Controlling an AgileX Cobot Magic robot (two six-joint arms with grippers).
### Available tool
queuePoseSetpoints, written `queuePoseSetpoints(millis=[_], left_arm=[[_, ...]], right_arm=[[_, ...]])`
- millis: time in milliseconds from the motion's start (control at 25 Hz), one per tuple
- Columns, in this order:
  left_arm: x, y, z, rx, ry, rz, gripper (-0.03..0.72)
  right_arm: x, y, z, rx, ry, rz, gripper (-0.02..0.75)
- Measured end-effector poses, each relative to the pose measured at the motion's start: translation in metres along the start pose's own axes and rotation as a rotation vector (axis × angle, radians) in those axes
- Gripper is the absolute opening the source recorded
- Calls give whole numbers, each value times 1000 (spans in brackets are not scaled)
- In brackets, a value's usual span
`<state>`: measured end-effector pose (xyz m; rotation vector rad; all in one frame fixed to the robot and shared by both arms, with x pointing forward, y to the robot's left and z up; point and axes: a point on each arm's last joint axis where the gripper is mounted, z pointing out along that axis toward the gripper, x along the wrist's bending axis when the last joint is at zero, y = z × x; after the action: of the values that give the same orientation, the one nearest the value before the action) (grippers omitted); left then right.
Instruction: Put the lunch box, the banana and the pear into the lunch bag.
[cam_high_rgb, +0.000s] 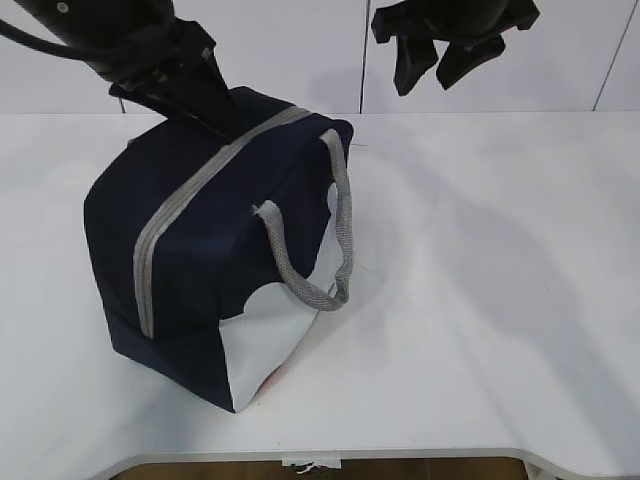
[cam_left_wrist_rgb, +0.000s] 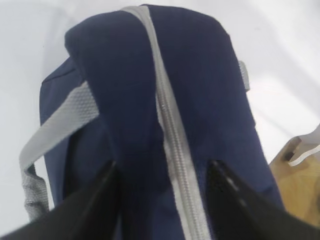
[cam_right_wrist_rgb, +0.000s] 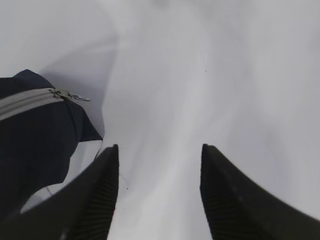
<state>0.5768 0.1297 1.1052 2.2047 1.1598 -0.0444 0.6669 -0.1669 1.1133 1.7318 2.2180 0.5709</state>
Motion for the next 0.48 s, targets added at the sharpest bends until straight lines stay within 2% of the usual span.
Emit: queuePoseSetpoints(millis=[80, 160, 480], left_arm=[[0, -1, 0, 7, 1, -4, 454], [0, -2, 0, 27, 2, -2, 477], [0, -8, -3, 81, 20, -12, 489]], right_arm=[[0, -2, -6, -5, 2, 1, 414], [0, -5, -10, -1, 2, 1, 414], [-1, -29, -21, 56, 5, 2, 414]])
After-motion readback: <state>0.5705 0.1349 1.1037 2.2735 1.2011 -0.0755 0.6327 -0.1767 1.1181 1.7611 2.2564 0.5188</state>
